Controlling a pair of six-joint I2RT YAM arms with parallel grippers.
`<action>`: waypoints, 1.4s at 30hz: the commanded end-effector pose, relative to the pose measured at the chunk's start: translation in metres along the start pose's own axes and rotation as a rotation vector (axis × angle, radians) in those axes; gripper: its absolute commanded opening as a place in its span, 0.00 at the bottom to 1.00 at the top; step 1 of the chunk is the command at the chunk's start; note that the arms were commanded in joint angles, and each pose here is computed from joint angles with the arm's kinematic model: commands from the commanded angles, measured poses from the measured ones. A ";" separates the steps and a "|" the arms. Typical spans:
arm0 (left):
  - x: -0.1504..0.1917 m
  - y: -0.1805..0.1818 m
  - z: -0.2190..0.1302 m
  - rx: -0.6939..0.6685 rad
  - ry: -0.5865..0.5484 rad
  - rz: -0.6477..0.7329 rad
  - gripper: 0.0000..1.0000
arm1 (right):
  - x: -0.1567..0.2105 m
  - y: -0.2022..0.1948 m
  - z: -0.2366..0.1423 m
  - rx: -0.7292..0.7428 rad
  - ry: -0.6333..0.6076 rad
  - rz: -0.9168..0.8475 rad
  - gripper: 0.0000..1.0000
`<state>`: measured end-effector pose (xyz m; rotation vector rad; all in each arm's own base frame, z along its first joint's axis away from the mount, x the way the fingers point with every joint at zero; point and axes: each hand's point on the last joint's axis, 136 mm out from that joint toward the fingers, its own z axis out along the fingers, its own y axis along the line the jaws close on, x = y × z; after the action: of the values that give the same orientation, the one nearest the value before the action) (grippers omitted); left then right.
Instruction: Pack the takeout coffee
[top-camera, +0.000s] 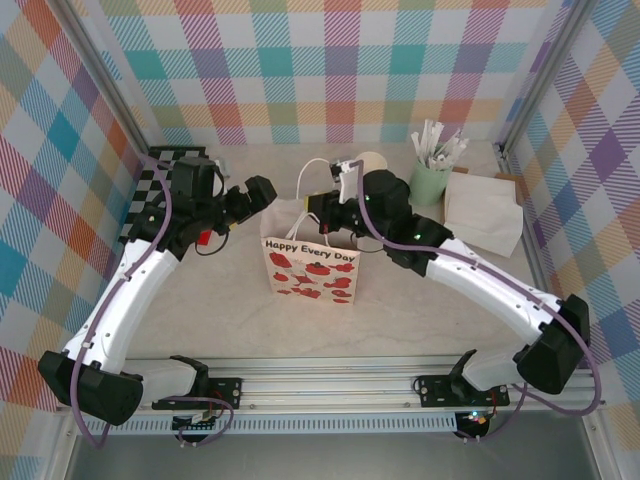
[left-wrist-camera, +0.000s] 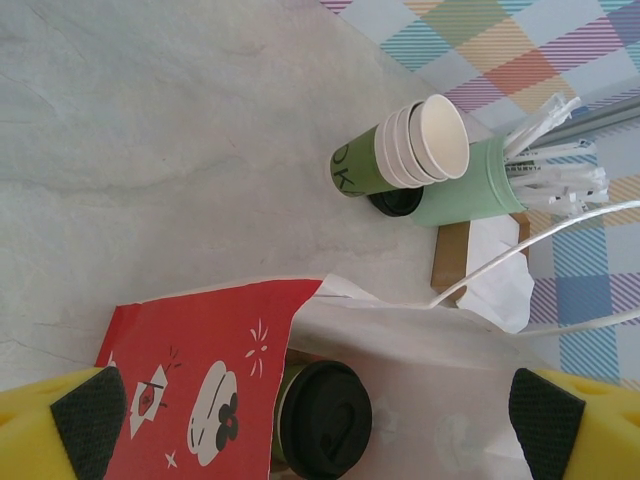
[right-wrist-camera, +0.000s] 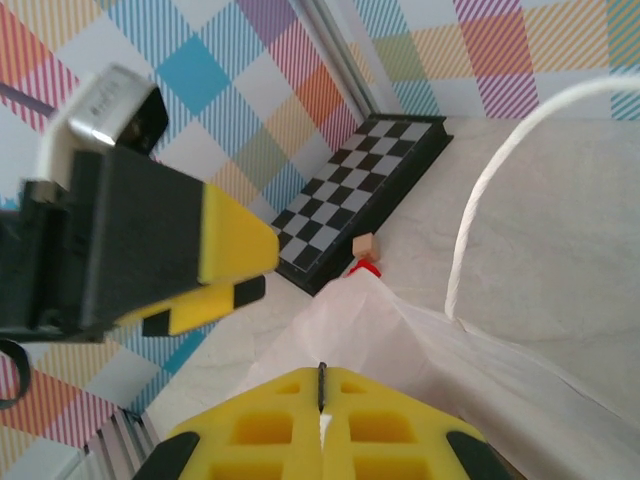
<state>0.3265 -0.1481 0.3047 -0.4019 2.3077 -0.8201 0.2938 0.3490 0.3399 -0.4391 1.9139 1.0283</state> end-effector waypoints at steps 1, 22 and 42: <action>-0.006 0.002 -0.004 0.002 -0.026 -0.017 1.00 | -0.009 0.013 0.006 -0.064 -0.055 -0.067 0.09; 0.009 0.002 0.008 0.051 0.033 0.135 1.00 | -0.019 -0.121 -0.131 0.489 0.124 0.172 0.98; 0.001 0.051 -0.018 -0.146 -0.170 0.181 1.00 | 0.097 -0.364 -0.210 0.739 -0.422 1.372 1.00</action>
<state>0.3058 -0.1173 0.2812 -0.2405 2.2576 -0.5859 0.3244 -0.0173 0.1184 1.5693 2.1272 0.7702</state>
